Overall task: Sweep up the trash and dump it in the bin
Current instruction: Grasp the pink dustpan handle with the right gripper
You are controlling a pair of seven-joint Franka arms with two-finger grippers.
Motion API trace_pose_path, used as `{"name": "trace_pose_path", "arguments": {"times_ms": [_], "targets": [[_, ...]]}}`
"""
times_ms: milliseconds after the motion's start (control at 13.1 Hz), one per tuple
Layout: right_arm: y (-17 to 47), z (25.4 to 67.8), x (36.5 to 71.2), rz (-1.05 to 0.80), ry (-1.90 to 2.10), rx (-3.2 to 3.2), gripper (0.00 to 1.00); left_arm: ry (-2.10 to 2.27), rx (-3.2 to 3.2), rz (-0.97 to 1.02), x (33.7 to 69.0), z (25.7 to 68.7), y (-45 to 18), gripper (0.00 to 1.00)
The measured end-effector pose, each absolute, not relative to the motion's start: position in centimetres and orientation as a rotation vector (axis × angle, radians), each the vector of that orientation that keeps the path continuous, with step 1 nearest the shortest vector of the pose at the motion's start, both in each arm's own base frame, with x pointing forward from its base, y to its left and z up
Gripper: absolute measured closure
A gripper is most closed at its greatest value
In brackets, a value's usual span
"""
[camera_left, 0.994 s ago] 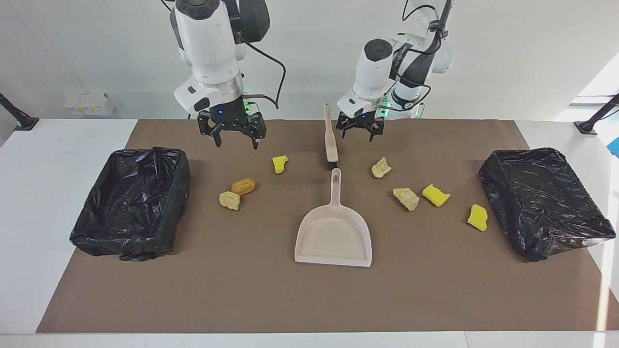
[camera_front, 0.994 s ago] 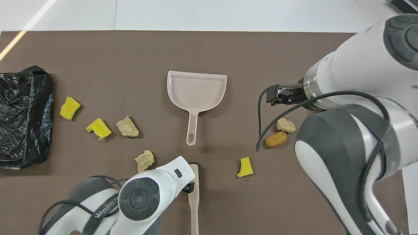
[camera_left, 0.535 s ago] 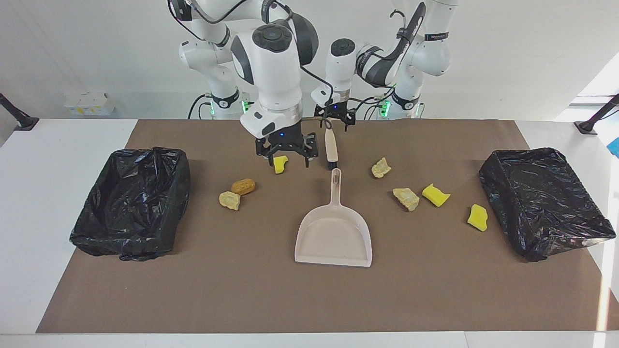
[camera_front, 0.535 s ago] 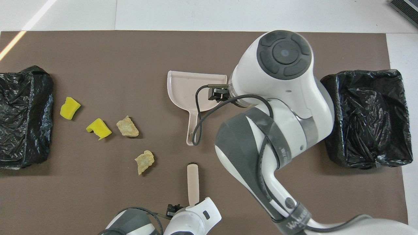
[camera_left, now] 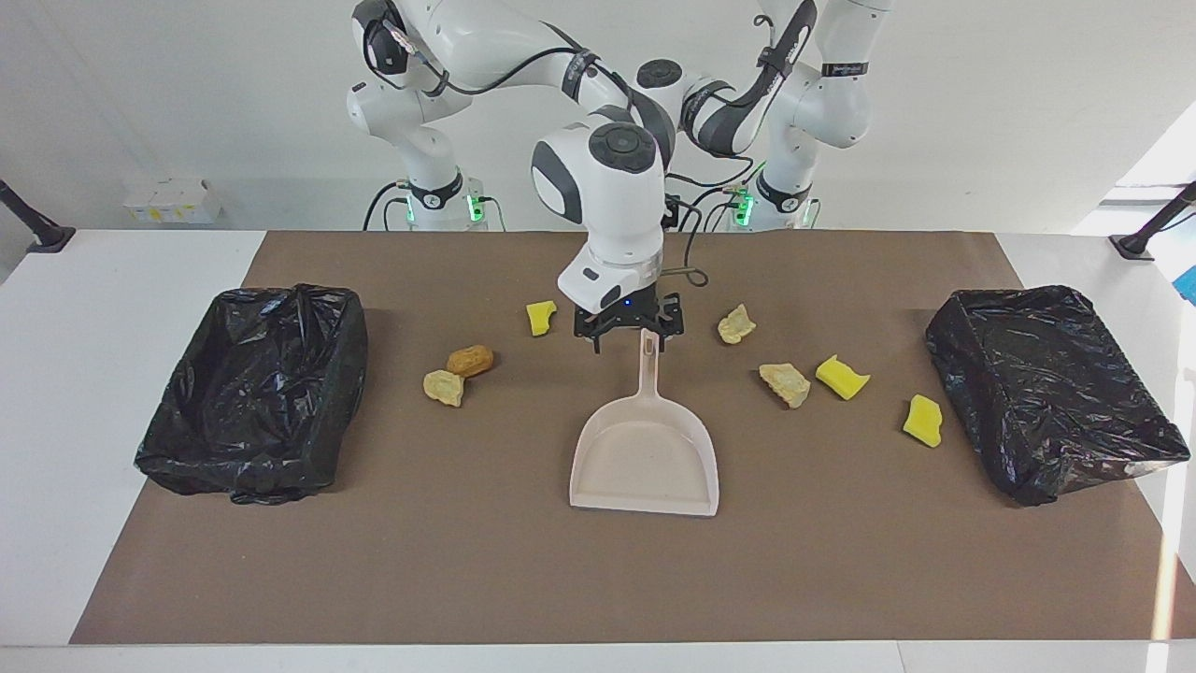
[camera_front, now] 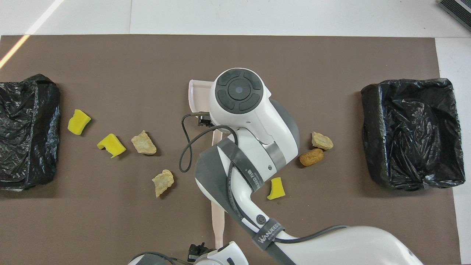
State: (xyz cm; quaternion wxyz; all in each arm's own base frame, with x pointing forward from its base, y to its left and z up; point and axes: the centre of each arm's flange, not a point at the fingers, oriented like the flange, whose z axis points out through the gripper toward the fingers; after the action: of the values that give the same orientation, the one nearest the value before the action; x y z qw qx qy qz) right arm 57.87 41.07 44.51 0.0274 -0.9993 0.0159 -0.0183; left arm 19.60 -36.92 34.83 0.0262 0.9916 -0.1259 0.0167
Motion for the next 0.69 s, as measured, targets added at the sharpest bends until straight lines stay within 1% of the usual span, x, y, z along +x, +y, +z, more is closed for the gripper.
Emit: {"name": "trace_pose_path", "arguments": {"times_ms": [76, 153, 229, 306, 382, 459, 535, 612, 688], "targets": [[41.9, 43.5, 57.7, -0.052, 0.036, -3.087, 0.0, -0.379, 3.065, 0.052, 19.6, 34.8, -36.9, 0.08], [42.5, 42.7, 57.7, -0.07, 0.027, -3.076, 0.0, -0.376, 3.065, 0.052, 19.6, 34.8, -36.9, 0.14], [42.9, 41.9, 57.7, -0.081, 0.019, -3.069, 0.04, -0.373, 3.065, 0.052, 19.6, 34.8, -36.9, 0.15], [43.1, 40.8, 57.5, -0.07, 0.012, -3.074, 0.04, -0.373, 3.066, 0.052, 19.6, 34.8, -36.9, 0.2], [43.5, 39.3, 57.0, -0.057, 0.0, -3.079, 0.08, -0.373, 3.066, 0.052, 19.6, 34.8, -36.9, 0.21], [43.8, 38.0, 56.4, -0.05, -0.015, -3.084, 0.08, -0.373, 3.067, 0.051, 19.6, 34.8, -36.9, 0.2], [44.0, 36.8, 55.8, -0.048, -0.036, -3.097, 0.18, -0.372, 3.067, 0.051, 19.5, 34.8, -36.9, 0.21], [44.2, 35.9, 55.2, -0.046, -0.064, -3.12, 0.24, -0.372, 3.067, 0.051, 19.5, 34.8, -36.9, 0.21], [44.5, 35.3, 54.7, -0.041, -0.085, -3.133, 0.26, -0.372, 3.068, 0.05, 19.5, 34.7, -36.9, 0.24]]}}
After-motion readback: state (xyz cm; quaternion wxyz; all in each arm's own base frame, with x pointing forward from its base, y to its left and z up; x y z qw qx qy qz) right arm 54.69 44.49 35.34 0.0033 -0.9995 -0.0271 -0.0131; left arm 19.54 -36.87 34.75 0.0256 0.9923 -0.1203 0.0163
